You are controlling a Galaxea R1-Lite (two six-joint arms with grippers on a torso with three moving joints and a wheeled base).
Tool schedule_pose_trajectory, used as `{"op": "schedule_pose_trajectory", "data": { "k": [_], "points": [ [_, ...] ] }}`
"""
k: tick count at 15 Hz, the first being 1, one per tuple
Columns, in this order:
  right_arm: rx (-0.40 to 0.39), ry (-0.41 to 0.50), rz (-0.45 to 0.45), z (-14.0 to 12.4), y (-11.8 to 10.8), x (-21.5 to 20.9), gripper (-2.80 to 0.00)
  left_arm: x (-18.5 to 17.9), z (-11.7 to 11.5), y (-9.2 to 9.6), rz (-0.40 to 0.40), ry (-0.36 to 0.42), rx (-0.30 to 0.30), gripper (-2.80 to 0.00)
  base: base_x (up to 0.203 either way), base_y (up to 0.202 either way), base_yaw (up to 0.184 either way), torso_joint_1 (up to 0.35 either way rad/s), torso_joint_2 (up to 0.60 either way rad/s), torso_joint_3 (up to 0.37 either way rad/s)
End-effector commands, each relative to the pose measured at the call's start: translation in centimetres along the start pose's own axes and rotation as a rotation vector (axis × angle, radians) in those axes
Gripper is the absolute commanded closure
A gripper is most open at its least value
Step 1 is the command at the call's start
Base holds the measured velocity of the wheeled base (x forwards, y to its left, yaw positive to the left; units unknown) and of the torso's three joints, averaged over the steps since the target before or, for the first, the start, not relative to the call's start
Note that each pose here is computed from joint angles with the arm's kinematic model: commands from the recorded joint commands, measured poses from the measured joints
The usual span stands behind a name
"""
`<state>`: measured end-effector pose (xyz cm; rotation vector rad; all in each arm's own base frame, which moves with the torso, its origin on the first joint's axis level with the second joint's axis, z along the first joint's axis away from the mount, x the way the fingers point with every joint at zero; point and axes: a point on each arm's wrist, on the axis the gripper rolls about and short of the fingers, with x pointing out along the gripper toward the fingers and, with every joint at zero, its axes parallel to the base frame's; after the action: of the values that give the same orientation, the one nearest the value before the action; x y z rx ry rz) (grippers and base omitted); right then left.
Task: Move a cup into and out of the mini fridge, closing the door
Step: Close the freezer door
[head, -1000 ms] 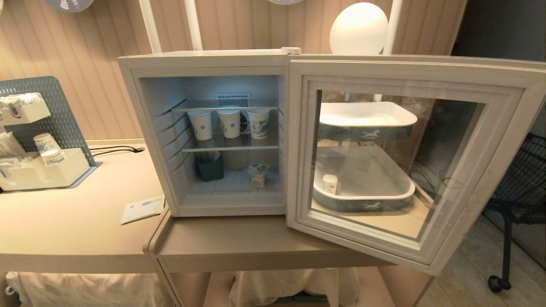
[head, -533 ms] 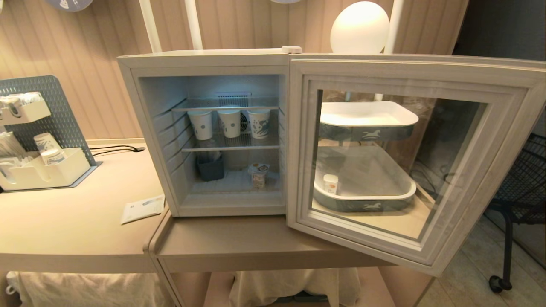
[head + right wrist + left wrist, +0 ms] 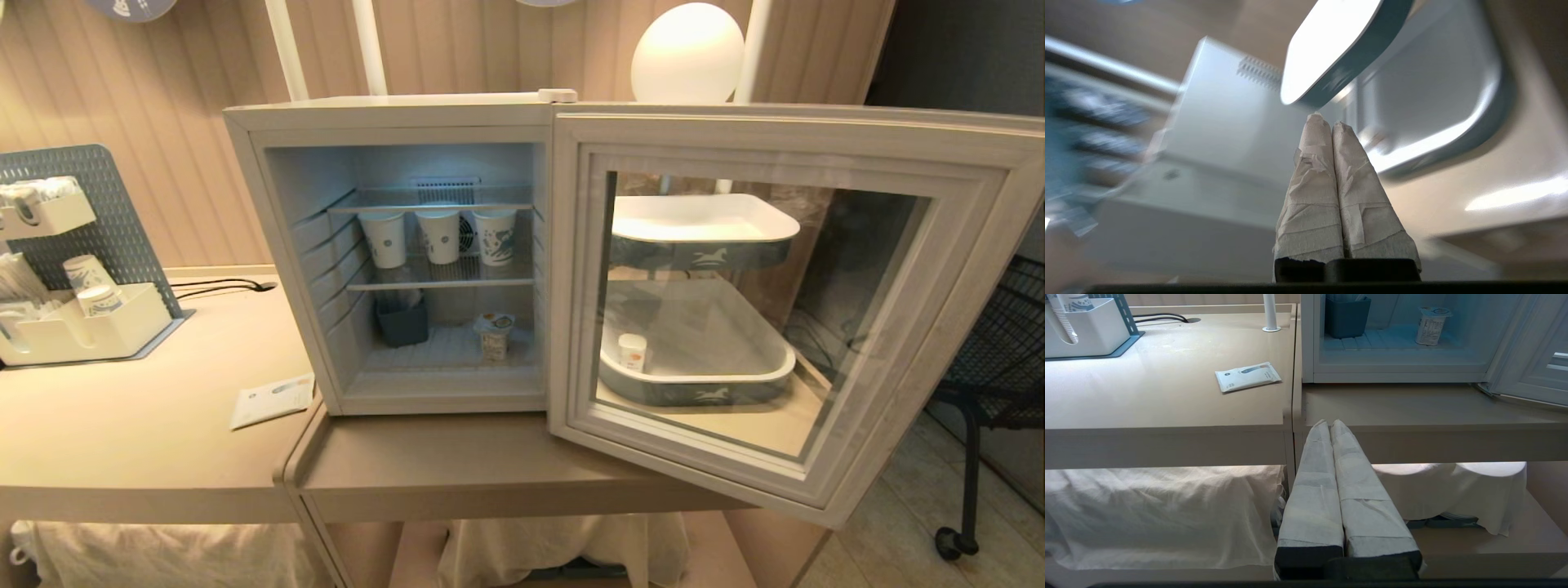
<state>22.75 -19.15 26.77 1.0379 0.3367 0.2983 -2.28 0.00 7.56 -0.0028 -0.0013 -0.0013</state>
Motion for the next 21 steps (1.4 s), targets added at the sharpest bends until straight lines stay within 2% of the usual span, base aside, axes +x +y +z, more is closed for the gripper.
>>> {"op": "schedule_pose_trajectory", "data": {
  "k": [1, 2, 5, 7, 10, 13, 15, 19, 21],
  "points": [
    [0.211, 0.15, 0.065, 2.0, -4.6, 2.3, 0.0, 0.0, 0.0, 0.0, -0.002, -0.002, 0.0, 0.0, 0.0, 0.0, 0.0, 0.0, 0.0, 0.0],
    [0.26, 0.179, 0.045, 2.0, -5.9, 4.2, 0.0, 0.0, 0.0, 0.0, 0.0, -0.001, 0.0, 0.0, 0.0, 0.0, 0.0, 0.0, 0.0, 0.0],
    [0.295, 0.21, -0.041, 1.5, -8.2, 9.4, 0.0, 0.0, 0.0, 0.0, 0.0, -0.002, -0.003, 0.0, 0.0, 0.0, 0.0, 0.0, 0.0, 0.0],
    [0.287, 0.232, -0.08, 0.7, -8.5, 12.2, 0.0, 0.0, 0.0, 0.0, 0.0, 0.0, -0.003, 0.0, 0.0, 0.0, 0.0, 0.0, 0.0, 0.0],
    [0.264, 0.278, -0.121, -1.7, -7.5, 15.4, 0.0, 0.0, 0.0, 0.0, 0.0, 0.0, -0.003, 0.0, 0.0, 0.0, 0.0, 0.0, 0.0, 0.0],
    [0.224, 0.326, -0.153, -5.1, -5.3, 16.6, 0.0, 0.0, 0.0, 0.0, 0.0, 0.0, -0.003, 0.0, 0.0, 0.0, 0.0, 0.0, 0.0, 0.0],
    [0.176, 0.355, -0.14, -6.7, -3.4, 16.1, 0.0, 0.0, 0.0, 0.0, -0.001, -0.002, -0.002, 0.0, 0.0, 0.0, 0.0, 0.0, 0.0, 0.0],
    [0.133, 0.445, -0.122, -10.1, 1.4, 14.3, 0.0, 0.0, 0.0, 0.0, 0.0, -0.002, -0.002, 0.0, 0.0, 0.0, 0.0, 0.0, 0.0, 0.0],
    [0.067, 0.482, -0.15, -12.2, 3.8, 13.5, 0.0, 0.0, 0.0, 0.0, -0.002, 0.0, -0.002, 0.0, 0.0, 0.0, 0.0, 0.0, 0.0, 0.0]
  ]
}}
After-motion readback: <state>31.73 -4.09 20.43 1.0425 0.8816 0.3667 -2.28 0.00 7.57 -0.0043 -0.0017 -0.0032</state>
